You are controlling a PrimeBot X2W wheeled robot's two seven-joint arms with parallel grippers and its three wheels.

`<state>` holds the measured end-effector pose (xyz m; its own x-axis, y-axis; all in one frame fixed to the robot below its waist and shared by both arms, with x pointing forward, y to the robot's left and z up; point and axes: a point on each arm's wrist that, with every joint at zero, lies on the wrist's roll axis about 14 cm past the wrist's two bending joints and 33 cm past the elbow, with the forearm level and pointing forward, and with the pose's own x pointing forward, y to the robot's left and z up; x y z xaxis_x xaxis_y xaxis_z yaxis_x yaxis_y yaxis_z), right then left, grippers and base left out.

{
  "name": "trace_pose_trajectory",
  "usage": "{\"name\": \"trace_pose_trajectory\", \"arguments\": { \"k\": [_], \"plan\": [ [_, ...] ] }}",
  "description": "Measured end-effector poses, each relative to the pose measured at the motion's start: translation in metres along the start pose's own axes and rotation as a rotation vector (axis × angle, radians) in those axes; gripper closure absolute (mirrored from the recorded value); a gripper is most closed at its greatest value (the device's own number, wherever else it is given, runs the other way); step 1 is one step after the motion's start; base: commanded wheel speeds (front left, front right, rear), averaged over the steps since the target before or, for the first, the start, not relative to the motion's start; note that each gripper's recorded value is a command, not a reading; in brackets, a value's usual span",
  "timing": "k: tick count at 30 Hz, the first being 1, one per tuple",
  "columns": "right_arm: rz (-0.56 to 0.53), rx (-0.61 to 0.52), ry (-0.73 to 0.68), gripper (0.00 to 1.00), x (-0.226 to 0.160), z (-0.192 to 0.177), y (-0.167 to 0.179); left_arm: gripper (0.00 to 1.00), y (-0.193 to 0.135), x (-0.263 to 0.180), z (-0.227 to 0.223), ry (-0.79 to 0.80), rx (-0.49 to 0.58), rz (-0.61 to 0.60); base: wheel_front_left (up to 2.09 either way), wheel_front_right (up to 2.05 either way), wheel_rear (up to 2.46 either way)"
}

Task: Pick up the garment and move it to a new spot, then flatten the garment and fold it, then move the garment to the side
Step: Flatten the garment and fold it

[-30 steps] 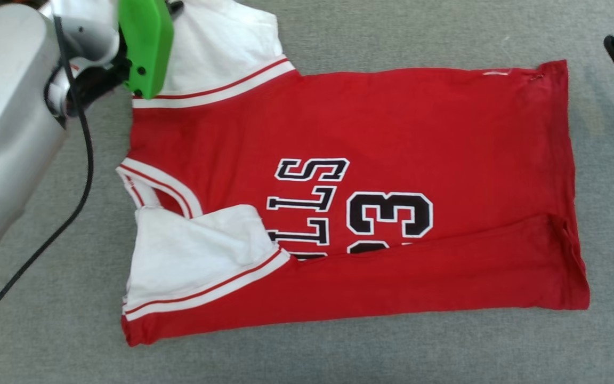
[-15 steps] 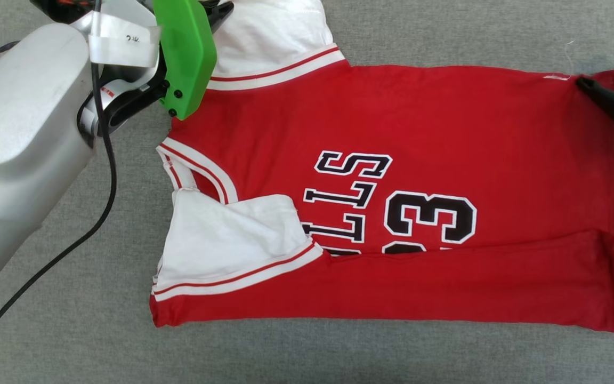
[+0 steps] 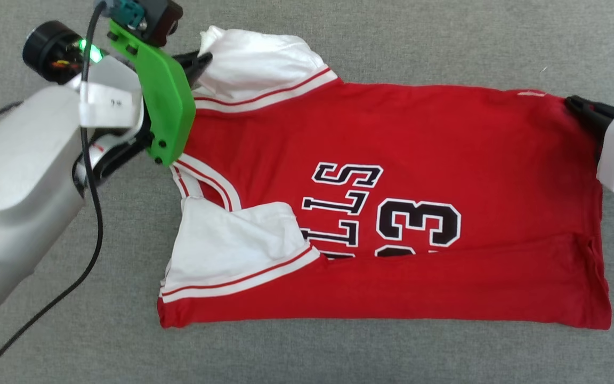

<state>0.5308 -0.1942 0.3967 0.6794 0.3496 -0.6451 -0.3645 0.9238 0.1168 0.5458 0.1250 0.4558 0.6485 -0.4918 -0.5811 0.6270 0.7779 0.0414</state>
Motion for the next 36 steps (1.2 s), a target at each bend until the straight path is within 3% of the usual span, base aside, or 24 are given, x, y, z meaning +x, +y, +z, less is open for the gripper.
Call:
{"name": "trace_pose_trajectory", "arguments": {
  "k": [7,17,24,36],
  "plan": [
    [0.021,-0.029,-0.121,1.00,-0.039,0.008,0.015,1.00,-0.023,-0.037,-0.011,-0.027,0.003,0.008,0.00,0.00,0.00],
    [0.045,-0.030,-0.146,1.00,-0.082,-0.022,0.033,1.00,-0.066,-0.084,-0.056,0.012,-0.054,0.007,0.00,0.00,0.00],
    [0.069,0.023,-0.109,1.00,-0.097,-0.056,0.045,1.00,-0.089,-0.101,-0.094,0.067,-0.137,-0.001,0.00,0.00,0.00],
    [0.072,0.116,0.023,1.00,-0.096,-0.116,0.051,1.00,-0.106,-0.090,-0.146,0.149,-0.238,-0.007,0.00,0.00,0.00]
  ]
}}
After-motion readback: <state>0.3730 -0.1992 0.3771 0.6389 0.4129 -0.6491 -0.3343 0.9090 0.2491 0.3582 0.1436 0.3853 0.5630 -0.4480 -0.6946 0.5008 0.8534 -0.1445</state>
